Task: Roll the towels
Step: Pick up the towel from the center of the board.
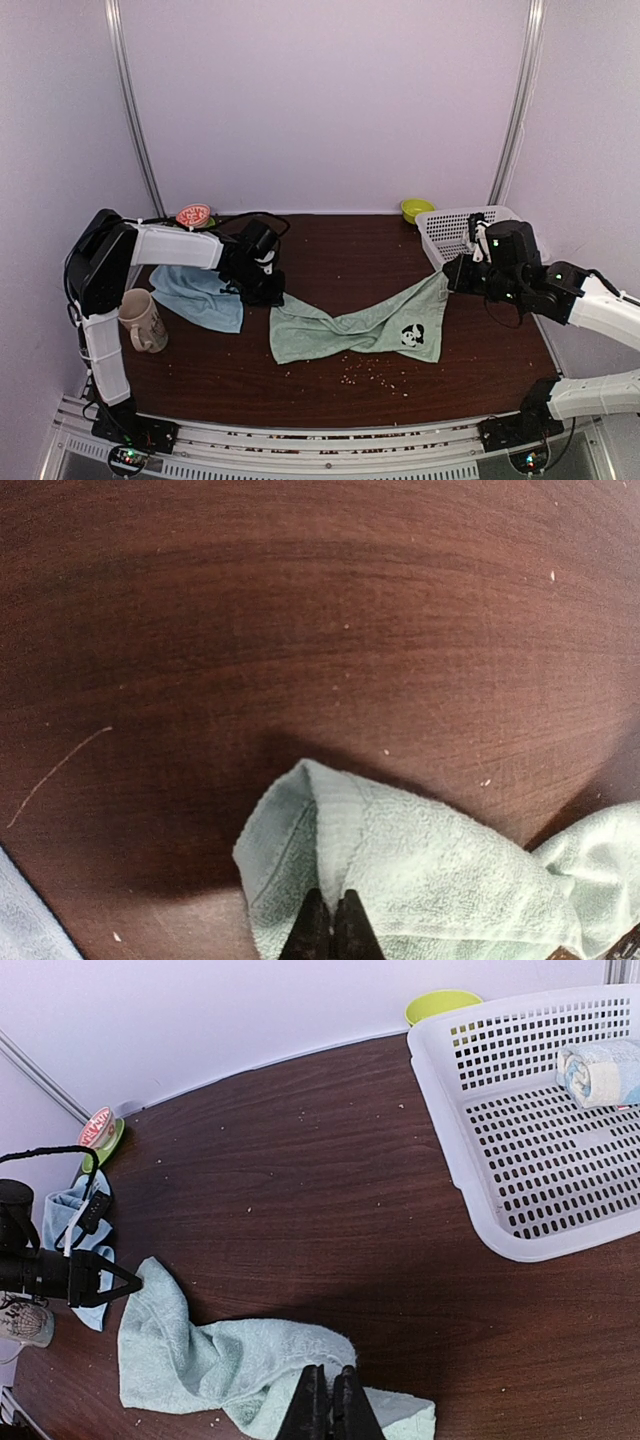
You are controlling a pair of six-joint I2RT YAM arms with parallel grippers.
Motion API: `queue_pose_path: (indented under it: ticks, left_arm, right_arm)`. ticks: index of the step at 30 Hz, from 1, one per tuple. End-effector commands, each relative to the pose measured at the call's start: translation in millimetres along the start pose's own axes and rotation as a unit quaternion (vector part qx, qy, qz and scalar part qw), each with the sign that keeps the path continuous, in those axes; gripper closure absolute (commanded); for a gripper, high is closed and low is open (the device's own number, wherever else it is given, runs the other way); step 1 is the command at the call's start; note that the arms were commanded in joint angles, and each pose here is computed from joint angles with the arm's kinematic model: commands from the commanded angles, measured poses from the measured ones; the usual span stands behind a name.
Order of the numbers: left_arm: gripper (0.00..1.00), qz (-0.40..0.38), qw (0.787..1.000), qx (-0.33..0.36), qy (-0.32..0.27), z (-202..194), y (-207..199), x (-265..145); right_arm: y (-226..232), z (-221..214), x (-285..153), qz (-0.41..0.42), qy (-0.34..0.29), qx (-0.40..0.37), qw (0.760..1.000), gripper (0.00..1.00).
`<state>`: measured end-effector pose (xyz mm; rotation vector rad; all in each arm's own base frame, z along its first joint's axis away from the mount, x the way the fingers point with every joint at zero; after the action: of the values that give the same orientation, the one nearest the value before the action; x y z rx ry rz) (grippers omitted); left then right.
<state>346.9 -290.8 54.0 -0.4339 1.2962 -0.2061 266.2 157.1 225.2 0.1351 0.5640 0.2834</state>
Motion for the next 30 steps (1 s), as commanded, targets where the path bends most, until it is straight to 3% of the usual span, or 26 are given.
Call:
queue_pose_path:
  ticks: [1,5,10,14,20,27,30]
  left_arm:
    - [1.0,-0.031,0.999,0.003,-0.029,13,-15,-19]
    - [1.0,-0.057,0.996,0.009,-0.068,20,-26,-61]
    - [1.0,-0.137,0.977,0.032,-0.158,27,-54,-172]
    - [1.0,-0.209,0.954,0.033,-0.213,4,-54,-255]
    - [1.0,-0.261,0.939,0.017,-0.224,-44,-23,-301]
    - [1.0,-0.316,0.916,0.019,-0.245,-75,-9,-361]
    - [1.0,-0.327,0.909,0.014,-0.259,-77,-6,-374]
  right_arm:
    - [-2,9,-5,-0.001,-0.019,0.003,1.0,1.0]
    - [-3,22,-15,-0.005,-0.031,-0.008,0.999,1.0]
    - [15,72,-57,0.044,-0.088,-0.061,0.993,1.0]
    - [27,89,-89,0.086,-0.108,-0.096,0.986,1.0]
    - [39,77,-125,0.162,-0.11,-0.134,0.971,1.0]
    - [58,84,-185,0.266,-0.154,-0.137,0.942,1.0]
    - [52,88,-186,0.253,-0.164,-0.108,0.947,1.0]
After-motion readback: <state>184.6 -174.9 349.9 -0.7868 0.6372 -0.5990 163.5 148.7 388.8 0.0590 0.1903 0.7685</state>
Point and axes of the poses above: each gripper's point midway between its finger pads, its own x axis out along the fingers, its own y axis along the line the jaws close on, z = x × y, the point moved 2 cm from there along -x, back along the fingers, and after that the axes turned 12 degrees about -x, right-handed, at the moved point
